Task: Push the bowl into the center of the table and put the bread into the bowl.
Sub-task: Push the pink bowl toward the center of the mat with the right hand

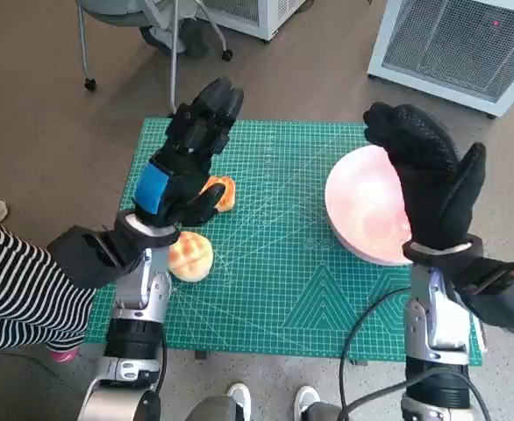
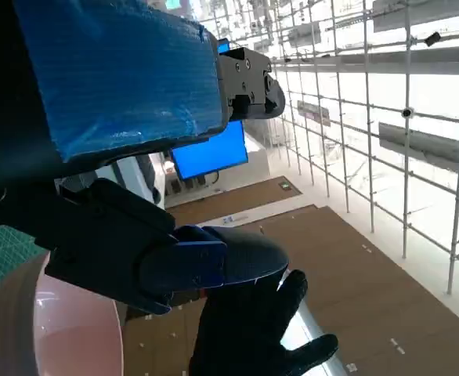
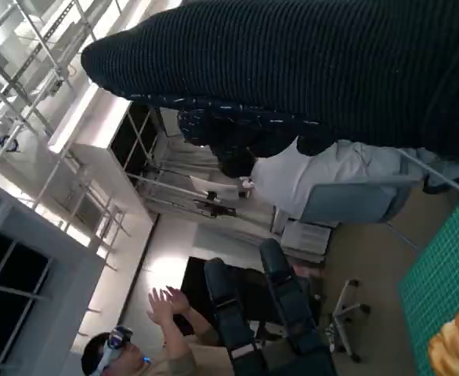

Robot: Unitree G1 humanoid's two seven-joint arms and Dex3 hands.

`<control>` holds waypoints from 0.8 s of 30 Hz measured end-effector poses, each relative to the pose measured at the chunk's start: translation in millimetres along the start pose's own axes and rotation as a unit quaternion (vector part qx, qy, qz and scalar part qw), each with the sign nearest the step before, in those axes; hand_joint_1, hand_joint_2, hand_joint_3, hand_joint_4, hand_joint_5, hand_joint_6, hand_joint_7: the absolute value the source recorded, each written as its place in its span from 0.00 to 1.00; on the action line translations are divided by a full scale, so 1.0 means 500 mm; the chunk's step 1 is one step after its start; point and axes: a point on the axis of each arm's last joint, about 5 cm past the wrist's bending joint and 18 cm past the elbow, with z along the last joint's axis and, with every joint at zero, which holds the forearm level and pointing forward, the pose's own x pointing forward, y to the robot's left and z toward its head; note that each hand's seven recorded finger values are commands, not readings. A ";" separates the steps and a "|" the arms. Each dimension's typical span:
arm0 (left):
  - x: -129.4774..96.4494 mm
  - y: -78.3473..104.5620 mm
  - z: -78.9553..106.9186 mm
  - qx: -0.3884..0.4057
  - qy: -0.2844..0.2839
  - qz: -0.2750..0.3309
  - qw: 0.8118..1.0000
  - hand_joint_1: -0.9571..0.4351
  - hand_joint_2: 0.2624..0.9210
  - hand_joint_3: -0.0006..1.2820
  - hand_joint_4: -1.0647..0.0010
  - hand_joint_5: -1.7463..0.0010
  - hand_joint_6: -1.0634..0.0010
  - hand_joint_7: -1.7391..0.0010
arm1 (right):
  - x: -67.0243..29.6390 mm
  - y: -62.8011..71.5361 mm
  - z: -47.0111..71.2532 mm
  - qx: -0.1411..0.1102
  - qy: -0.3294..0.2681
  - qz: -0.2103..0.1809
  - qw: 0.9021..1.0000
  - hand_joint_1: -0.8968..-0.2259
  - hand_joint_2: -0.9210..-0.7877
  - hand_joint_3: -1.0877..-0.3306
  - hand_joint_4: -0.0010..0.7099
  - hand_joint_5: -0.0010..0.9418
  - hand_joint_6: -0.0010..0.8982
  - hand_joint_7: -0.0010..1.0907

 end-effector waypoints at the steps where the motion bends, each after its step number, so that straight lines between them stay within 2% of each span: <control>1: 0.000 0.000 0.000 0.000 0.000 0.000 1.000 0.24 1.00 0.34 0.93 1.00 1.00 0.78 | -0.001 -0.004 0.002 -0.003 0.000 0.001 1.000 0.30 0.00 0.50 0.25 0.00 0.12 0.32; 7: -0.001 0.000 -0.001 -0.001 -0.003 0.002 1.000 0.24 1.00 0.33 0.93 1.00 1.00 0.77 | -0.013 -0.043 0.021 -0.034 -0.004 -0.014 0.999 0.30 0.00 0.48 0.23 0.00 0.11 0.32; 14: -0.003 0.003 -0.001 -0.006 -0.007 0.006 1.000 0.24 1.00 0.32 0.92 1.00 1.00 0.77 | -0.036 -0.090 0.043 -0.076 -0.018 -0.072 0.994 0.29 0.00 0.44 0.17 0.00 0.07 0.32; 18: -0.006 0.003 -0.005 -0.009 -0.004 0.008 1.000 0.24 1.00 0.32 0.92 1.00 1.00 0.77 | -0.048 -0.108 0.044 -0.086 -0.018 -0.107 0.990 0.29 0.00 0.43 0.15 0.00 0.05 0.32; 24: -0.008 0.003 -0.012 -0.013 0.002 0.011 1.000 0.24 1.00 0.32 0.92 1.00 1.00 0.77 | -0.072 -0.136 0.033 -0.098 0.001 -0.156 0.983 0.31 0.00 0.40 0.15 0.00 0.03 0.34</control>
